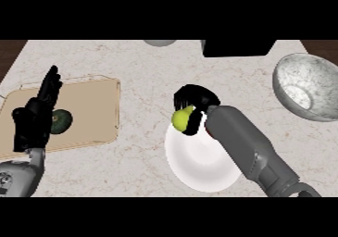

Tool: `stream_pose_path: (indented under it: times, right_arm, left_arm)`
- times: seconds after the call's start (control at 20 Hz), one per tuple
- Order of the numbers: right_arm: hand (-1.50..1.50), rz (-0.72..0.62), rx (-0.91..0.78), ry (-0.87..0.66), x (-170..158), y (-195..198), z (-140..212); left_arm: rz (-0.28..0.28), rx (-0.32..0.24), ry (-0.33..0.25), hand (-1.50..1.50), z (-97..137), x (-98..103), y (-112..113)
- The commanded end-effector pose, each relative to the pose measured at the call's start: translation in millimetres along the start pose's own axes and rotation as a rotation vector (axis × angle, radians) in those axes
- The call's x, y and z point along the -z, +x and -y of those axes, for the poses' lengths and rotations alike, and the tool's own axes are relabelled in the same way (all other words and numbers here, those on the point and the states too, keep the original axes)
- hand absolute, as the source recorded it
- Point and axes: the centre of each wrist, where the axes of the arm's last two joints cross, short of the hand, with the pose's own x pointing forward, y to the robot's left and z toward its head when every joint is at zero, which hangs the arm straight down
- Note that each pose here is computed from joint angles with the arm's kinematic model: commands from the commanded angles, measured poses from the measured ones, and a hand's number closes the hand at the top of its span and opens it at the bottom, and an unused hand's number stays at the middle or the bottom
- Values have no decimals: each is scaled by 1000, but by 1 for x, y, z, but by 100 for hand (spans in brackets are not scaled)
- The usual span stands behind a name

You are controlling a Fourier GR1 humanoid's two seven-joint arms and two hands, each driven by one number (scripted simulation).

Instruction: Pick the pear from the plate and place it in the bowl

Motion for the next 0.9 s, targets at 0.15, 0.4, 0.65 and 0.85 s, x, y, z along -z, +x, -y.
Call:
stream_pose_path:
  times: [0.15, 0.4, 0.65, 0.85]
  right_arm:
    - [150, -100, 210, -540, -2, 55, 19]
    - [150, -153, 253, -789, -13, 102, 38]
    - [150, -289, 203, -936, -30, 98, 35]
    - [150, -342, 244, -1032, -69, 96, 63]
  left_arm:
    - [-3, 8, 18, 0, -9, -2, -4]
    - [1, 1, 24, 0, -8, 2, -2]
    - [-13, 5, 38, 0, -21, 1, -5]
    - [-8, -15, 29, 0, -13, -6, 1]
